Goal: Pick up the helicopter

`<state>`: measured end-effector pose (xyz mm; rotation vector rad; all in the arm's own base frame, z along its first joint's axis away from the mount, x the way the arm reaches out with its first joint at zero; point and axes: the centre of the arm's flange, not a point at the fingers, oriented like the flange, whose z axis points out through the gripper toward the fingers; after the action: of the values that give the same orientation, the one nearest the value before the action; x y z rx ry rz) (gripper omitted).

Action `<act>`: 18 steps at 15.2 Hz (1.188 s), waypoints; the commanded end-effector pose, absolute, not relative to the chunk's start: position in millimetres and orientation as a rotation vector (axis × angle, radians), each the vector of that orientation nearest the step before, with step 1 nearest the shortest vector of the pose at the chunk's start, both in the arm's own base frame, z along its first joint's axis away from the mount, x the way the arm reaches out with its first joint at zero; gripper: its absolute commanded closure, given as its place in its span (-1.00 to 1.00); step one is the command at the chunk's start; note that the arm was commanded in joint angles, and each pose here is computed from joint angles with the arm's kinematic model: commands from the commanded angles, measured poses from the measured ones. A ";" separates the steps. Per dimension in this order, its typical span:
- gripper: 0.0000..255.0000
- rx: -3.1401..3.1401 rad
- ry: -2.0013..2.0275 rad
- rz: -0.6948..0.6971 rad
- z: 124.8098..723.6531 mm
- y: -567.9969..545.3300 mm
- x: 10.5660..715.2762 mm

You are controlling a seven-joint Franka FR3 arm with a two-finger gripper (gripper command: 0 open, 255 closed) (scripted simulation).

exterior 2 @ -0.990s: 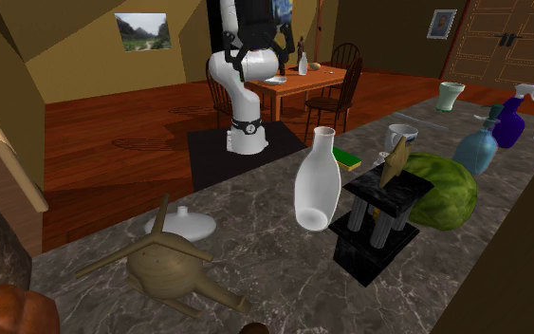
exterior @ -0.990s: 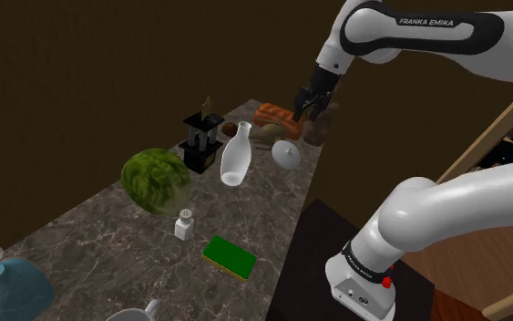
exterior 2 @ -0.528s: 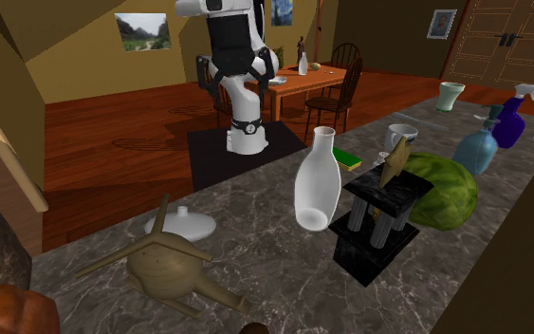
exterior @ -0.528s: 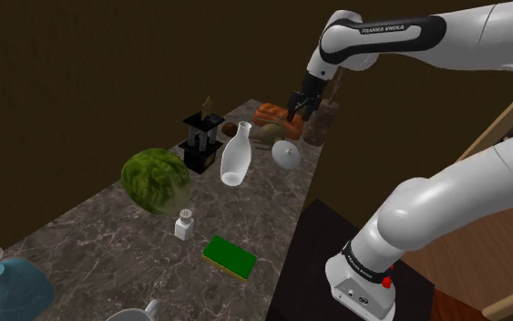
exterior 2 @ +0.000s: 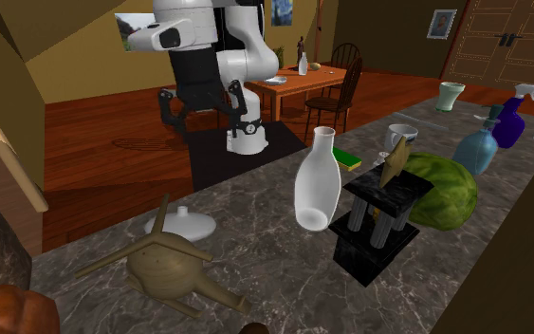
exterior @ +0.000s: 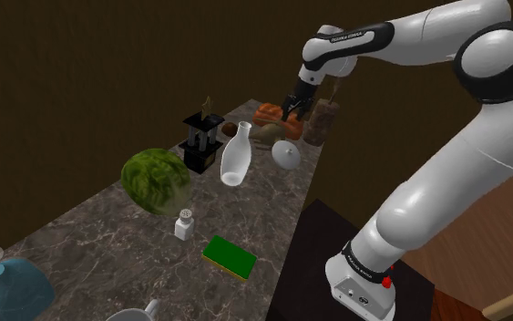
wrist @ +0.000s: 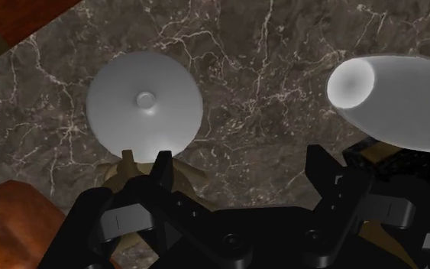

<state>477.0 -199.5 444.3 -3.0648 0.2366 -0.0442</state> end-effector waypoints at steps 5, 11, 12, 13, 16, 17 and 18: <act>-1.00 -3.085 0.244 -0.047 409.4 -252.9 520.3; -1.00 -3.103 0.253 -0.049 379.2 -306.6 562.8; -1.00 -3.103 0.253 -0.049 373.9 -306.6 562.8; -1.00 -3.103 0.253 -0.049 368.6 -306.6 562.8; -1.00 -3.103 0.253 -0.049 352.8 -306.6 562.8; -1.00 -3.103 0.253 -0.049 347.5 -306.6 562.8; -1.00 -3.103 0.253 -0.049 342.2 -306.6 562.8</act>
<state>562.5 -306.7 346.3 -3.1028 0.2531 -0.0484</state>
